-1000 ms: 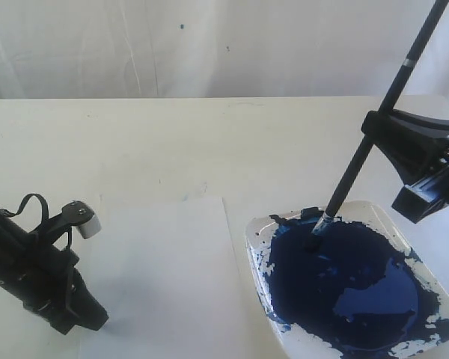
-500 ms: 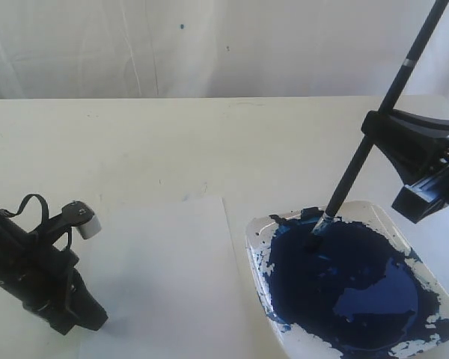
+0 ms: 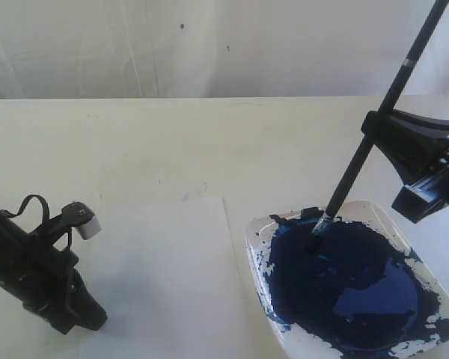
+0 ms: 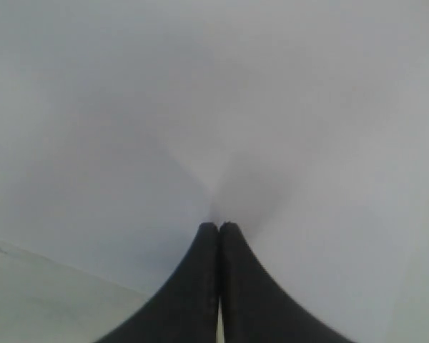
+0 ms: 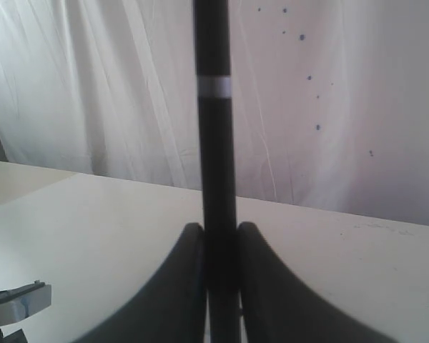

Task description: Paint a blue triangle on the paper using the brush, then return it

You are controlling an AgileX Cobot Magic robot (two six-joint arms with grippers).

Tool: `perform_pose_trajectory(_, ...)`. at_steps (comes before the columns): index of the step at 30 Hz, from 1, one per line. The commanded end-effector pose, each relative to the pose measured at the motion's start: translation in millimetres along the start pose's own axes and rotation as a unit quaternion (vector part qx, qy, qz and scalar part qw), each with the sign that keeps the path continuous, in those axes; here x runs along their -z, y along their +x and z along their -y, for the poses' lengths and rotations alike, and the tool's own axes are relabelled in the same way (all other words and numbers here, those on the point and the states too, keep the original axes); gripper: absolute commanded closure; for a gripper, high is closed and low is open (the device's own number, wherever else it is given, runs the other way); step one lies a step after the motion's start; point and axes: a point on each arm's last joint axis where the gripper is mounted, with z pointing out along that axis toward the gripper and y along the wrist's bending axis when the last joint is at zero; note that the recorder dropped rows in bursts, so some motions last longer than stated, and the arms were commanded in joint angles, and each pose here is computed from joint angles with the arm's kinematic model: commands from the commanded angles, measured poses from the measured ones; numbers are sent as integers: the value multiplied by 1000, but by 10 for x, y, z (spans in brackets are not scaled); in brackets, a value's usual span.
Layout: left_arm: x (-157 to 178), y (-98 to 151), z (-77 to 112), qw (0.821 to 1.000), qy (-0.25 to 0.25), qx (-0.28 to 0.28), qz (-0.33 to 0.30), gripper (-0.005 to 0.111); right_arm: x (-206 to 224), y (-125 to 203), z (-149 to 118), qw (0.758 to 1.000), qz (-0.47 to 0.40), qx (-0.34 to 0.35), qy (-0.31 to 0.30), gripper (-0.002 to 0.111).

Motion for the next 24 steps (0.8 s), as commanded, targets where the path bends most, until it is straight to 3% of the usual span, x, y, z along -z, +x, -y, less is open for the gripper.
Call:
perform_pose_trajectory(1, -33, 9, 3, 1000, 9, 0, -6, 107, 15, 6, 7, 1000, -2, -3, 7, 108)
perform_pose_trajectory(14, -30, 14, 16, 1000, 19, 1, -7, 107, 14, 4, 5, 1000, -1, -3, 6, 108)
perform_pose_trajectory(17, 17, 24, 29, 1000, 10, -23, -19, 107, 14, 2, 3, 1000, 0, -3, 5, 108)
perform_pose_trajectory(24, 112, -45, 78, 1000, -3, -19, 12, 107, 14, 2, 3, 1000, 0, -3, 5, 108)
